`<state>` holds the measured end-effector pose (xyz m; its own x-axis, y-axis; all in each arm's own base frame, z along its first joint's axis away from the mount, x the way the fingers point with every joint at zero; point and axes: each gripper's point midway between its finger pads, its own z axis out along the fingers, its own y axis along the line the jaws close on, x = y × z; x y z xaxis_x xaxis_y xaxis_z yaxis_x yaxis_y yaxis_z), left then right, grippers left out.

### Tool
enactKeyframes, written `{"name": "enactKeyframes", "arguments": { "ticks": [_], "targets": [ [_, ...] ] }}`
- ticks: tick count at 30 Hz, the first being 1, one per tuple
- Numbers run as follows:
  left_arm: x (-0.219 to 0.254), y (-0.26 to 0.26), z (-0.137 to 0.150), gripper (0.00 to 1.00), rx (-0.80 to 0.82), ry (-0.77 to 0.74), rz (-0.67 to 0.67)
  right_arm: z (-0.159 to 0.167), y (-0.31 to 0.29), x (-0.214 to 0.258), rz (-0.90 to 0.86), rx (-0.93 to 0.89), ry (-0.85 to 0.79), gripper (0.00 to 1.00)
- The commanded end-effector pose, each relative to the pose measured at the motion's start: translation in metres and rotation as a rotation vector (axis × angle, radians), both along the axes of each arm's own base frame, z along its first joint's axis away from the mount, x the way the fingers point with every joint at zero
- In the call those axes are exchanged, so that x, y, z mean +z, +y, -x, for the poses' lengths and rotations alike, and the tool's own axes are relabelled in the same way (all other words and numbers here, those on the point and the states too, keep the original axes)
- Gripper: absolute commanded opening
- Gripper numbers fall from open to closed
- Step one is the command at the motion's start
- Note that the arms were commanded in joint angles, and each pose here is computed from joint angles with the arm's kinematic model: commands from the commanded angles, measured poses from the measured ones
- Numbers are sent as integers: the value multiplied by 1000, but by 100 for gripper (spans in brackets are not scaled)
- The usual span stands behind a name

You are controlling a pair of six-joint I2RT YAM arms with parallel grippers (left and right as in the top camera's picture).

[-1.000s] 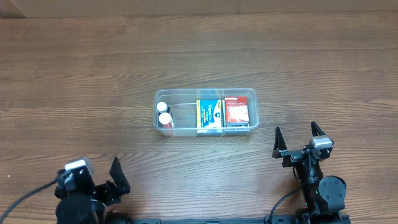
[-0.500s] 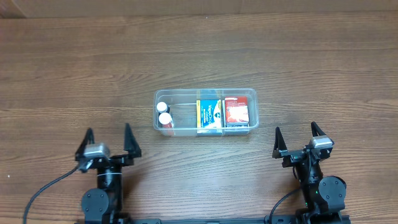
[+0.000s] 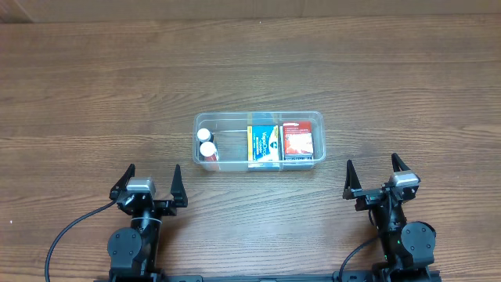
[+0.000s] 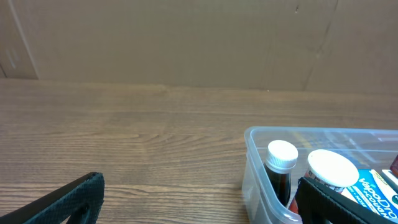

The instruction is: Pack container

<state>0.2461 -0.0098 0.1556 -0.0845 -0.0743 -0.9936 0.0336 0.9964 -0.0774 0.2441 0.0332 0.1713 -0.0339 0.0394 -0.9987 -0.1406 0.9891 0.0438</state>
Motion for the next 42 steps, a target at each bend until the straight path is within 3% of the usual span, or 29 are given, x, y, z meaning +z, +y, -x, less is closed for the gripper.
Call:
{"name": "enactKeyframes", "arguments": {
  "ticks": [1,42],
  "targets": [
    [0,-2,0,100,-16,-7,-9,0,1,-2,3,7,-5,100],
    [0,8,0,100,26,-5,-9,0,1,-2,3,7,-5,100]
  ]
}}
